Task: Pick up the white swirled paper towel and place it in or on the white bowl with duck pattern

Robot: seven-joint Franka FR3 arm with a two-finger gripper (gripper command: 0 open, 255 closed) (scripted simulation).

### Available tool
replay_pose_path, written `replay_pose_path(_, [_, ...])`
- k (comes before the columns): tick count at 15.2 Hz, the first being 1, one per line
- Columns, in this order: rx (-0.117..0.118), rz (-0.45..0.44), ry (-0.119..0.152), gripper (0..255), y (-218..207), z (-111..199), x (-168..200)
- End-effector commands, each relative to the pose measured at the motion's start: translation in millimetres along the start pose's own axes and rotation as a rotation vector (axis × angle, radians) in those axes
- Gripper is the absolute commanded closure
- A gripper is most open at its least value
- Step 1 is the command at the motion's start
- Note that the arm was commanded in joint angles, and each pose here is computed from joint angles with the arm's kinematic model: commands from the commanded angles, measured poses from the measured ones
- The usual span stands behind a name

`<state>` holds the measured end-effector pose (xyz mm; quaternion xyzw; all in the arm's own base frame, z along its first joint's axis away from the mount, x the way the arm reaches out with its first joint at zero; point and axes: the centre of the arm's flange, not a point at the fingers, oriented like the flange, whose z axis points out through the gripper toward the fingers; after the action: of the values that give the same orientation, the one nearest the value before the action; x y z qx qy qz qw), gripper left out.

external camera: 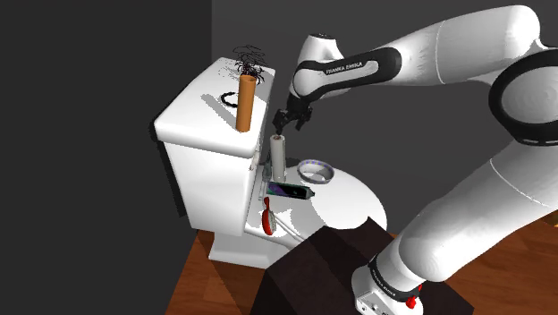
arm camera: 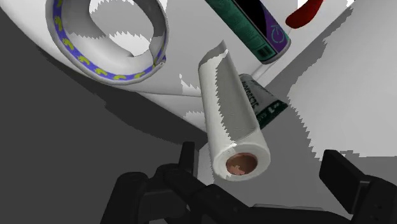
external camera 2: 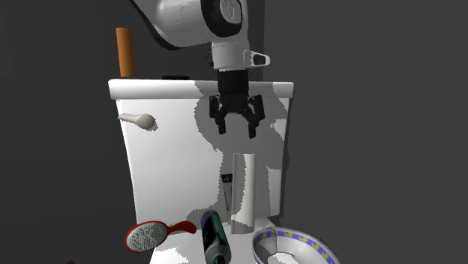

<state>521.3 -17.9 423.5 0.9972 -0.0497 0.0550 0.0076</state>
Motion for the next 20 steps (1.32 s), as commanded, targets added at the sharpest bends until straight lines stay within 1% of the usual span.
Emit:
replay_pose_path(1, [0.007,0.013,-0.006,0,1.0,27.4,13.7])
replay_pose_path(3, [0.014,0.025,-0.012,0,1.5,48.6,29.4])
replay_pose_path(10, [0.014,0.025,-0.012,0,1.0,85.6,28.9])
replay_pose_path(19, [0.014,0.025,-0.012,0,1.0,88.6,28.9])
replay_pose_path(20, [0.014,0.025,-0.012,255,3.8,89.1,26.5])
